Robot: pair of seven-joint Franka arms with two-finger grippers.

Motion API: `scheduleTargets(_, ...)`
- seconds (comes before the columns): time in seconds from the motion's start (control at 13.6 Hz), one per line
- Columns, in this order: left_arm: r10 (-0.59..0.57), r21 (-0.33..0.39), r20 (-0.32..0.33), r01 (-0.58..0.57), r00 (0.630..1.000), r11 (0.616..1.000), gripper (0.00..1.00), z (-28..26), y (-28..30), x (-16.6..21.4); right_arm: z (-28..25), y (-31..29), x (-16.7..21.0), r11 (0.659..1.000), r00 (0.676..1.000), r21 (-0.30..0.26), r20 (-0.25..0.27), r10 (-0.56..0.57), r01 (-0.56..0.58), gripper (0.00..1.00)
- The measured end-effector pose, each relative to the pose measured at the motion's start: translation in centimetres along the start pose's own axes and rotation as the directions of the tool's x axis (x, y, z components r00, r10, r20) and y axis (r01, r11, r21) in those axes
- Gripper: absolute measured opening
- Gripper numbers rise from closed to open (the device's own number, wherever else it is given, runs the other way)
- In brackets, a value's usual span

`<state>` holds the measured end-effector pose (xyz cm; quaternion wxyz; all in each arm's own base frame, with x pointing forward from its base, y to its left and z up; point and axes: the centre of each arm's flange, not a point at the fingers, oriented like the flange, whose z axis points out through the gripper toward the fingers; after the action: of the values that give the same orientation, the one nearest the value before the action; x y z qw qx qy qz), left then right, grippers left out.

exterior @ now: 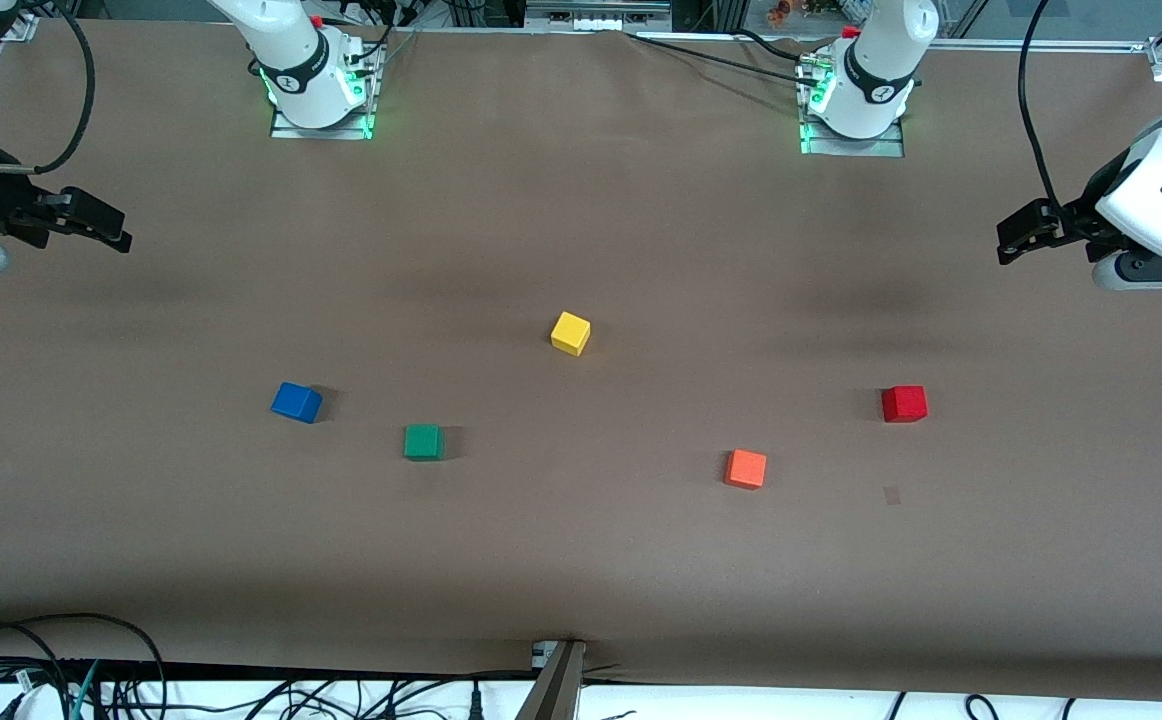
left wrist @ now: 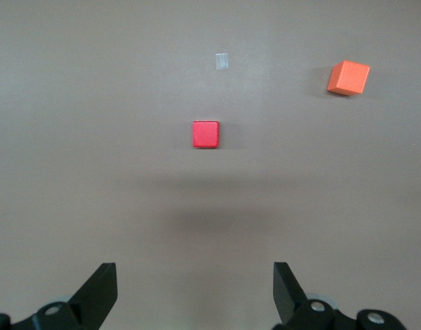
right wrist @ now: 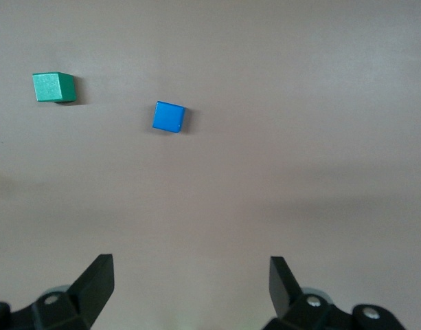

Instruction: Pass red block to right arm, stack on blue

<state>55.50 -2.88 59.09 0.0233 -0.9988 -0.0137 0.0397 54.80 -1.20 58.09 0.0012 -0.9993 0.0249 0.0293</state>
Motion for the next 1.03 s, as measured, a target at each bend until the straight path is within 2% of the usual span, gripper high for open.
scheduleTargets(0.37, 0.014, 0.002, -0.005, -0.014, 1.000, 1.000, 1.00, -0.4, 0.7, -0.1, 0.0, 0.0, 0.0, 1.000, 1.000, 0.000, 0.000, 0.000, 0.000, 1.00)
scheduleTargets(1.03, -0.017, 0.007, 0.019, 0.017, 1.000, 1.000, 1.00, -4.5, -1.1, -1.5, 0.0, 0.0, 0.0, 1.000, 1.000, 0.000, 0.000, 0.000, 0.000, 1.00)
